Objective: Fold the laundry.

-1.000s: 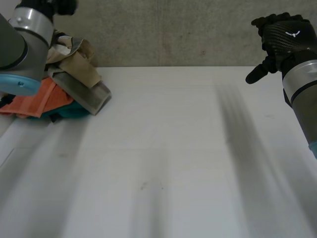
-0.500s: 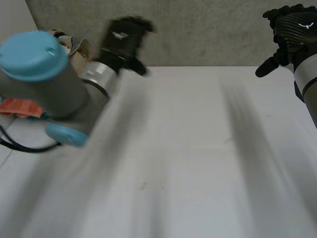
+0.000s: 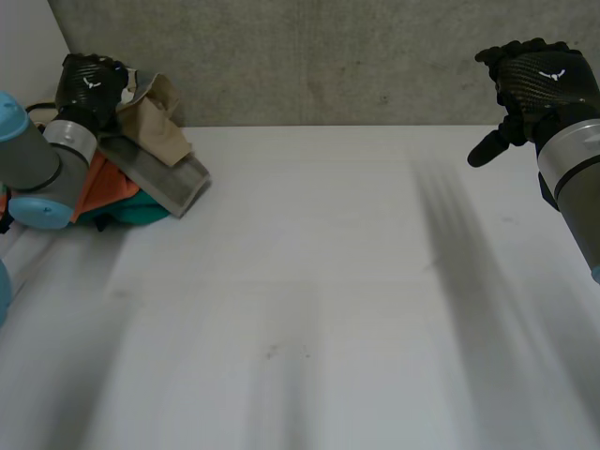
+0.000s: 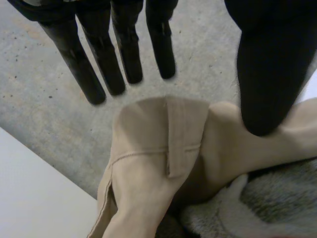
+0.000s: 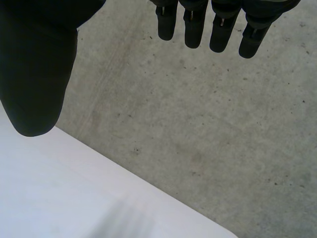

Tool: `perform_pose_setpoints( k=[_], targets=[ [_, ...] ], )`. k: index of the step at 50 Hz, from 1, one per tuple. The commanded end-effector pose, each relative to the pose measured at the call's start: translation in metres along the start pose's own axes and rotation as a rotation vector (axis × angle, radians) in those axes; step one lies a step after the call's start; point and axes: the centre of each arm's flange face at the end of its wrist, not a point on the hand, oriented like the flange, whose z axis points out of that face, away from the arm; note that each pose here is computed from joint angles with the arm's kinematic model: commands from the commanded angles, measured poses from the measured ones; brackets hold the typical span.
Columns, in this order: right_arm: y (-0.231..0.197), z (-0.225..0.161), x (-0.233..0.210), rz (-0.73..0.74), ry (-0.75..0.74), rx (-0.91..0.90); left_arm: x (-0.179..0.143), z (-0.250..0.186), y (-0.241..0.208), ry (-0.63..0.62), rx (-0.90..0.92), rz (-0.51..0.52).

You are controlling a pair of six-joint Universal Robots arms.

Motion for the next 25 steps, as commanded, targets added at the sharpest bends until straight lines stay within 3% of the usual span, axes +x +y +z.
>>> perform_pose_setpoints(
  k=[1, 7, 11, 12, 16, 19, 23, 25],
  targets=[
    [0.004, 0.0, 0.002, -0.001, 0.006, -0.013, -0.003, 0.011, 0.009, -0.044, 0.024, 0.021],
    [0.009, 0.0, 0.004, -0.001, 0.01, -0.027, -0.009, 0.012, -0.009, -0.118, 0.015, 0.086],
    [0.008, -0.001, 0.004, -0.001, 0.01, -0.026, -0.005, 0.007, -0.075, -0.127, 0.094, 0.043],
    [0.007, 0.0, 0.004, -0.001, 0.011, -0.024, 0.0, 0.001, -0.112, -0.109, 0.154, -0.004],
    [0.003, -0.001, 0.007, -0.002, 0.017, -0.022, 0.018, -0.024, -0.182, -0.038, 0.251, -0.163],
    [0.001, 0.001, 0.015, -0.003, 0.036, -0.021, 0.034, -0.043, -0.216, 0.027, 0.29, -0.272],
    [-0.009, 0.0, 0.026, -0.005, 0.067, 0.003, 0.072, -0.09, -0.273, 0.192, 0.336, -0.492],
    [-0.012, -0.001, 0.031, -0.006, 0.079, 0.013, 0.091, -0.106, -0.281, 0.261, 0.326, -0.543]
  ],
)
